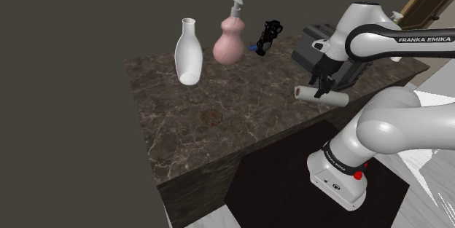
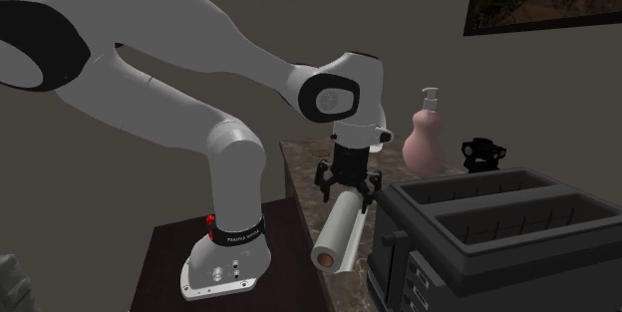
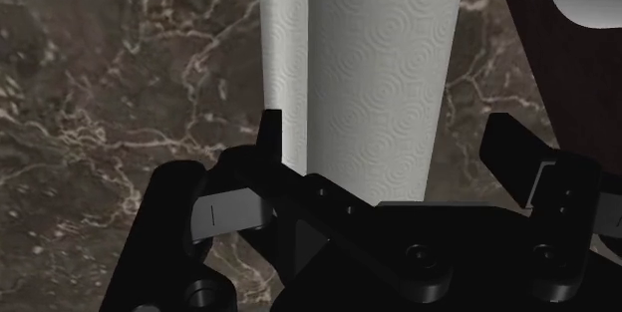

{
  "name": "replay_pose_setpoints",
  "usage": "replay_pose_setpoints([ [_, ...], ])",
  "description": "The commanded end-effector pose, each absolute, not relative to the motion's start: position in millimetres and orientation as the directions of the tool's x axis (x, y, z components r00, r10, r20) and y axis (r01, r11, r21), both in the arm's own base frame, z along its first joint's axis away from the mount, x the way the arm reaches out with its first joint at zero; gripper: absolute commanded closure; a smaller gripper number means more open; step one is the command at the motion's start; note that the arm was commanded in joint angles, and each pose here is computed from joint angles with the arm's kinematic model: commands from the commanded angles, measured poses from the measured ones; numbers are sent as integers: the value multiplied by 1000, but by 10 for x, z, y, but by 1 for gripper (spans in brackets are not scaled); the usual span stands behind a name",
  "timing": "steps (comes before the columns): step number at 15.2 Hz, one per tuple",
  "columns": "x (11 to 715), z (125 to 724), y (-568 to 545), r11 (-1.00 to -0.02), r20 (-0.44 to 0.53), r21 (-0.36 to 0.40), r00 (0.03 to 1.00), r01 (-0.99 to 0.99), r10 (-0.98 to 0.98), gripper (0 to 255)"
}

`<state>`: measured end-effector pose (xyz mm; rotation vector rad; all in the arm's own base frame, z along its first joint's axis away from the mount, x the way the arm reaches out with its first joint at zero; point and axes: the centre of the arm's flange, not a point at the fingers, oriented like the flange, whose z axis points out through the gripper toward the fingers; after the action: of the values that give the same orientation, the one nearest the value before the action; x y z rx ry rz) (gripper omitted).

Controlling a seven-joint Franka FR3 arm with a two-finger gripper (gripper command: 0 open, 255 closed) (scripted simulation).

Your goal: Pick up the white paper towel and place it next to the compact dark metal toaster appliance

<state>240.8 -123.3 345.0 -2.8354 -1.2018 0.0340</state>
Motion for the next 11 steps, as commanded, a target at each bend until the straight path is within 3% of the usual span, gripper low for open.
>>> replay_pose_setpoints([
  [1, 2408, 3450, -1233, -694, 4, -66, 696, 717, 719, 0],
  [6, 2430, 3949, -1257, -694, 4, -66, 696, 717, 719, 0],
  [11, 2430, 3949, -1257, -694, 4, -66, 696, 717, 719, 0],
])
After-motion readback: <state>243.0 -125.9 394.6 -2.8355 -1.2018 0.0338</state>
